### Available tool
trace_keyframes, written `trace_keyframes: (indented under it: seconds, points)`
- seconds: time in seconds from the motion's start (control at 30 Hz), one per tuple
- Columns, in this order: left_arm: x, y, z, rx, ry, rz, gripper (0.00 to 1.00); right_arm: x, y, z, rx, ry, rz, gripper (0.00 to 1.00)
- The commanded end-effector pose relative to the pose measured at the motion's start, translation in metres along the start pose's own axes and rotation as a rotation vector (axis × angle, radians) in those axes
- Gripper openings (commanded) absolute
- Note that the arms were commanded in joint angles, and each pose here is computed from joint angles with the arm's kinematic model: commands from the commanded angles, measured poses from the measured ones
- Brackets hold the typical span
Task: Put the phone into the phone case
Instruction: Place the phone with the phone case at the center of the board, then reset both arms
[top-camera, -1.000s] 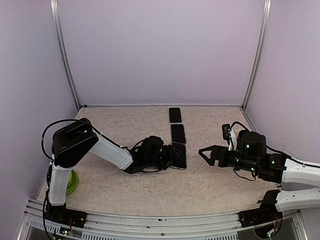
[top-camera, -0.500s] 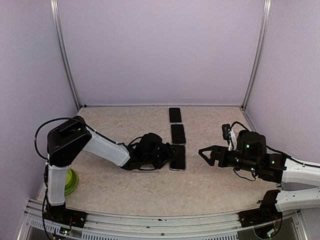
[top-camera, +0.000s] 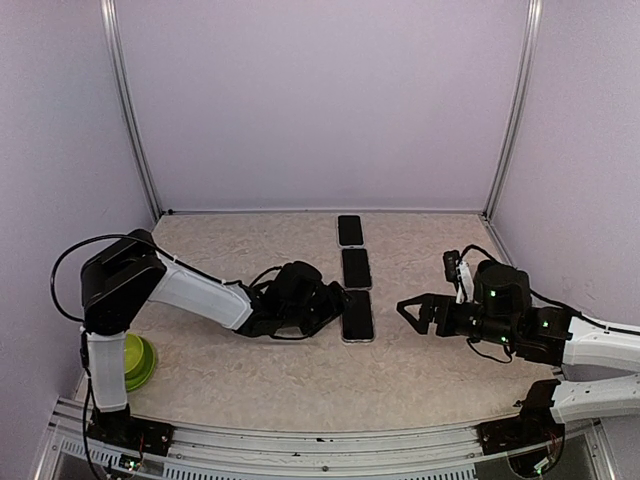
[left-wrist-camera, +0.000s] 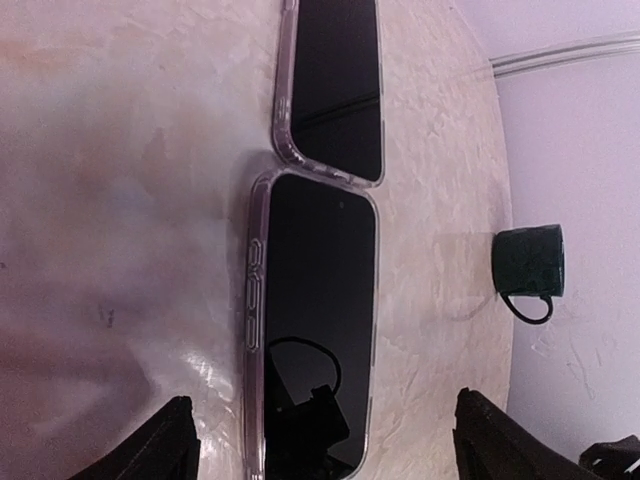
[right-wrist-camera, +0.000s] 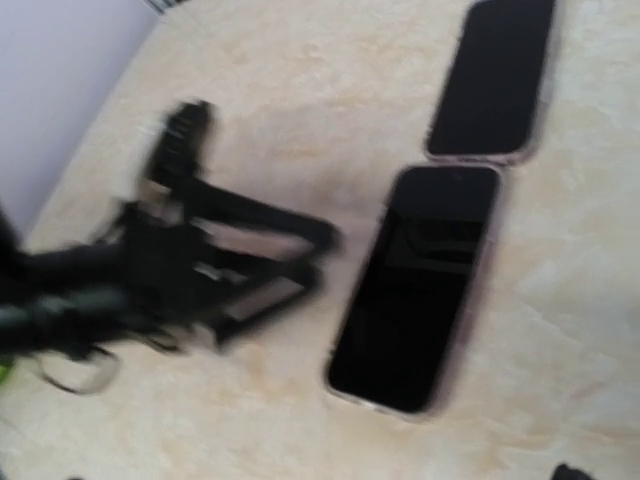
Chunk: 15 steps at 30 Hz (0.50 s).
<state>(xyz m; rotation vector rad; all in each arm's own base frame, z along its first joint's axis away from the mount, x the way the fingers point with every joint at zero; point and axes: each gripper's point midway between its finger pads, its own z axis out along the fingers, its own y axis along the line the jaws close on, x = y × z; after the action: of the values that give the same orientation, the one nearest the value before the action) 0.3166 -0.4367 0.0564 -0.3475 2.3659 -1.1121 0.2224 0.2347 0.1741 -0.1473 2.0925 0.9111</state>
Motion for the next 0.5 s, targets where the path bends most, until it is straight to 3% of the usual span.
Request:
trace_keyframes:
  seconds: [0.0,0.1,0.33,0.47]
  points:
    - [-0.038,-0.014,-0.040,-0.052,-0.131,0.148,0.92,-0.005,-0.021,-0.004,0.132,0.004,-0.044,1.00]
    - [-0.056,-0.023,-0.071,-0.074,-0.192,0.245,0.99,-0.010,-0.036,-0.008,0.239,0.010,-0.081,1.00]
    - [-0.077,-0.023,-0.139,-0.161,-0.260,0.462,0.99,-0.030,-0.066,-0.023,0.499,0.017,-0.229,1.00]
    - [-0.086,-0.003,-0.177,-0.290,-0.295,0.565,0.99,-0.039,-0.065,-0.028,0.515,-0.010,-0.224,1.00]
